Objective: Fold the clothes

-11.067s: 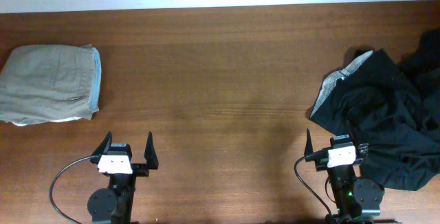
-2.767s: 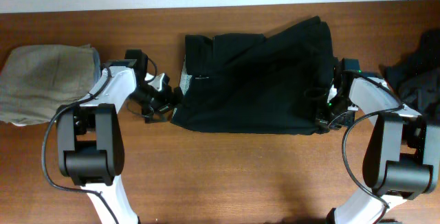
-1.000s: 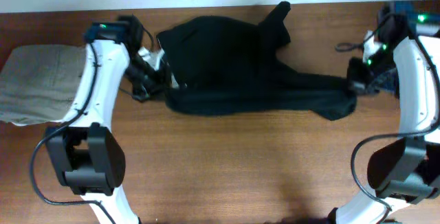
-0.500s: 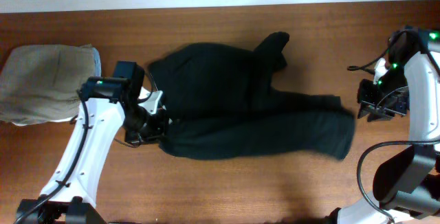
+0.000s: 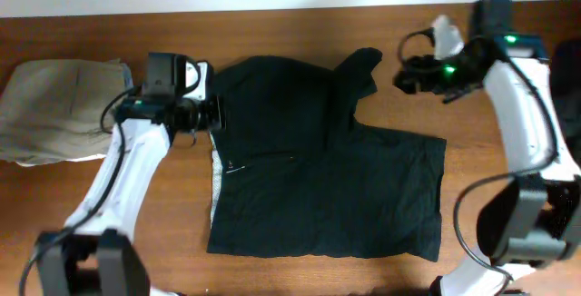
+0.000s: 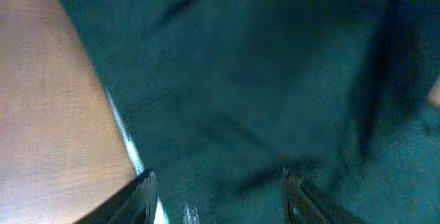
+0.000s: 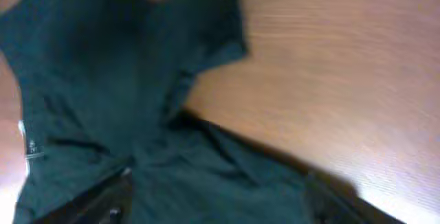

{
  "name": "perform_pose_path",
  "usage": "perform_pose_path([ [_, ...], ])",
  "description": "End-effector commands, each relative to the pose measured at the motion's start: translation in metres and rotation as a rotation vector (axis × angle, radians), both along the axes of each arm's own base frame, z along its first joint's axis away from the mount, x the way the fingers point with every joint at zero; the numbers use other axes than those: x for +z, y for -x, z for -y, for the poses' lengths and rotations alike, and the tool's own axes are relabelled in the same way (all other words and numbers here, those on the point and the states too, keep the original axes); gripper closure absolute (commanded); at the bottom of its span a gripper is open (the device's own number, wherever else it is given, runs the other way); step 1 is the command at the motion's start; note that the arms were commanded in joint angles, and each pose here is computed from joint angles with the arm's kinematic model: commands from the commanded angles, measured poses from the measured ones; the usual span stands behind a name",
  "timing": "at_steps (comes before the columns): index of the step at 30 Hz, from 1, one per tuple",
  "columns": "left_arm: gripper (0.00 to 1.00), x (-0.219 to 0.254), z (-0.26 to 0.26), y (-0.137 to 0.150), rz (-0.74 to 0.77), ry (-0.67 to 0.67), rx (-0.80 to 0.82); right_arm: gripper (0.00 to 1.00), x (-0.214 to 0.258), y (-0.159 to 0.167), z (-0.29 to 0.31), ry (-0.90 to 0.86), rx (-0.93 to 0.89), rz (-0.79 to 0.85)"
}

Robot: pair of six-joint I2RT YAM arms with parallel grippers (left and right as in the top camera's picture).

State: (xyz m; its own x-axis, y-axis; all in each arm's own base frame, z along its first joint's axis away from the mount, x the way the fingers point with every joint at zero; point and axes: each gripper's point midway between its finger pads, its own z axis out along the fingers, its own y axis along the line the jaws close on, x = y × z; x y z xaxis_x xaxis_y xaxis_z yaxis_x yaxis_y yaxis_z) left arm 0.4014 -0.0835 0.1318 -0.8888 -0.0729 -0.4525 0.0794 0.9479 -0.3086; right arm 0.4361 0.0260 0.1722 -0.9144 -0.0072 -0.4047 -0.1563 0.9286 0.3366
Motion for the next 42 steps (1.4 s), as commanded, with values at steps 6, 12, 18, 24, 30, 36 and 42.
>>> perform_pose_path([
  [6, 0.43, -0.09, -0.038, -0.068, 0.024, -0.088, 0.169, 0.05, -0.037, -0.05, -0.064, -0.061, 0.094, 0.082],
  [12, 0.43, -0.081, -0.05, -0.106, 0.185, -0.088, 0.208, 0.03, -0.043, -0.052, -0.064, -0.068, 0.09, 0.074],
  [18, 0.43, -0.111, -0.05, -0.109, 0.15, -0.086, 0.216, 0.04, -0.043, -0.052, -0.064, -0.068, 0.09, 0.07],
  [24, 0.43, -0.107, -0.05, -0.115, 0.175, -0.057, 0.249, 0.04, -0.044, -0.05, -0.064, -0.067, 0.09, 0.062],
  [30, 0.43, -0.111, -0.065, -0.113, 0.165, -0.131, 0.3, 0.04, -0.045, -0.048, -0.064, -0.068, 0.09, 0.052],
  [36, 0.43, -0.123, -0.064, -0.115, 0.156, -0.114, 0.319, 0.04, -0.045, -0.048, -0.064, -0.068, 0.089, 0.051],
  [42, 0.93, -0.117, -0.043, -0.13, 0.218, -0.003, 0.25, 0.18, -0.046, -0.048, -0.064, -0.067, 0.089, 0.049],
])
